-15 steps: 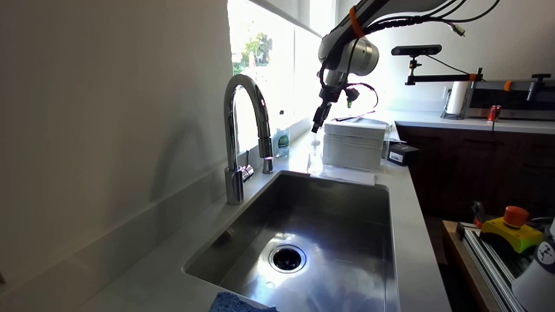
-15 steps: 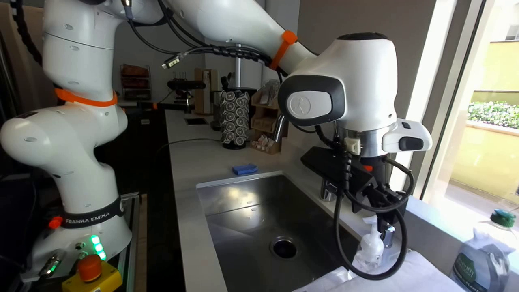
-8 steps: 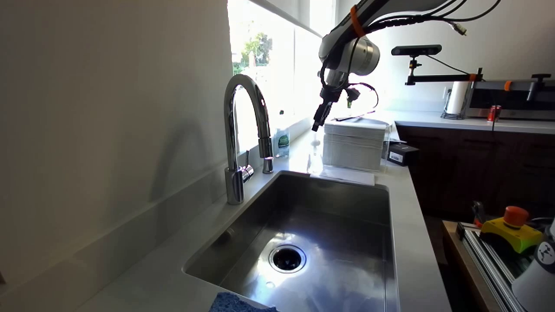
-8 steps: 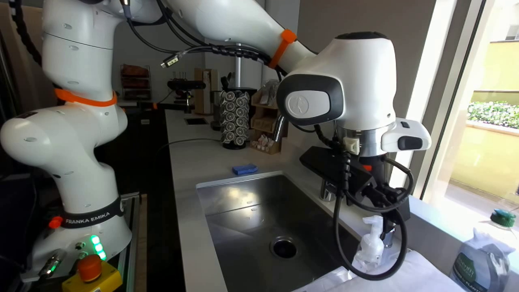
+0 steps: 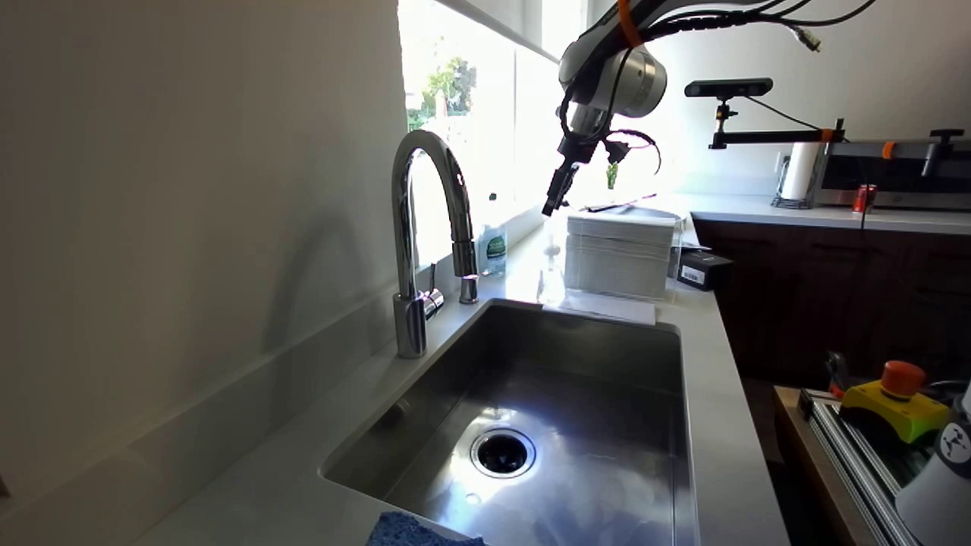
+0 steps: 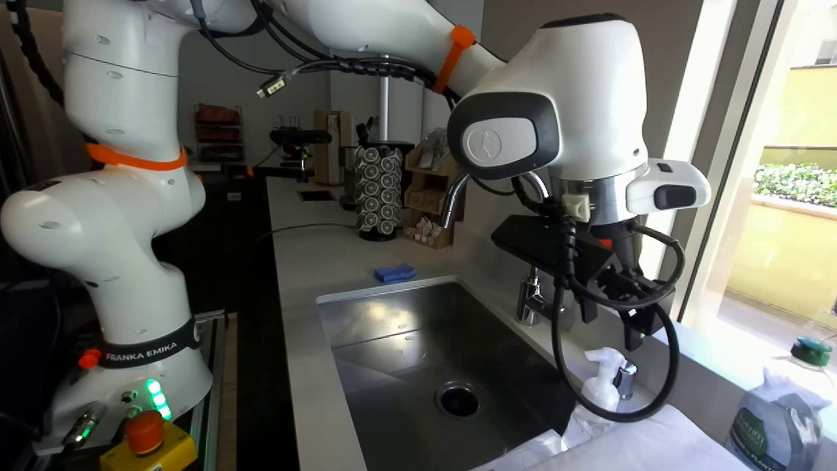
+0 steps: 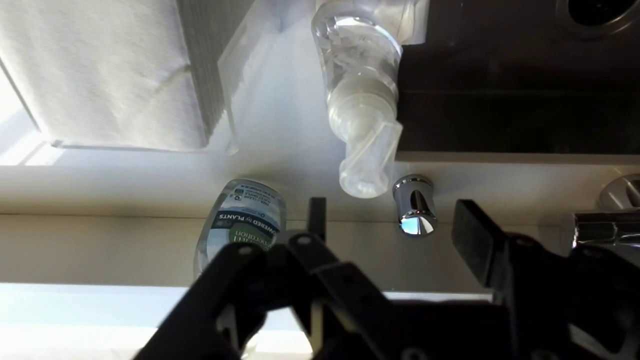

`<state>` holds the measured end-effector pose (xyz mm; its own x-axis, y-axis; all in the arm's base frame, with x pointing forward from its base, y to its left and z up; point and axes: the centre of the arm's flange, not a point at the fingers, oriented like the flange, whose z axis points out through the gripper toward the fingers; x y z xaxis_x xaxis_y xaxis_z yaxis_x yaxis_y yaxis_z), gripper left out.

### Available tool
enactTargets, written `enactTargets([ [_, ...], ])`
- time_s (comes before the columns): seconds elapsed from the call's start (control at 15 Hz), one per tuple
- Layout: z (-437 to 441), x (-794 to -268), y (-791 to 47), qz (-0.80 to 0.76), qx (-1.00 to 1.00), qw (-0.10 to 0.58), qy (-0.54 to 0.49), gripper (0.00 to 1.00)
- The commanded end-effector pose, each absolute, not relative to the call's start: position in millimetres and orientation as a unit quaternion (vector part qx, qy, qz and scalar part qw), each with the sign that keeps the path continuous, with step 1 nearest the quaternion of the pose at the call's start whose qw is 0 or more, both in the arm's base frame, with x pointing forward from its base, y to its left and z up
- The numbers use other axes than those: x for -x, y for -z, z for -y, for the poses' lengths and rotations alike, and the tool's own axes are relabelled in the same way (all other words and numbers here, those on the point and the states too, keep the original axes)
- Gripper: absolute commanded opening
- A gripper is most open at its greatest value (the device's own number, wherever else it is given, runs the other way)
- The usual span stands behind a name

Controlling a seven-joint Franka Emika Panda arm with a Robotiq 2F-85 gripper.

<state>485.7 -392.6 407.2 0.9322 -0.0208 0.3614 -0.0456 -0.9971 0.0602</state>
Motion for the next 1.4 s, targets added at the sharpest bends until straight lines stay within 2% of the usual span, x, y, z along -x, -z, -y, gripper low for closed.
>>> enactTargets([
  [0.0, 394, -485, -407, 0.019, -0.982, 0.023, -0.185, 0.35],
  [0.33, 397, -485, -402, 0.02, -0.983, 0.02, -0.181, 0.01],
  [1.33, 403, -479, -394, 0.03, -0.986, 0.021, -0.163, 0.0],
])
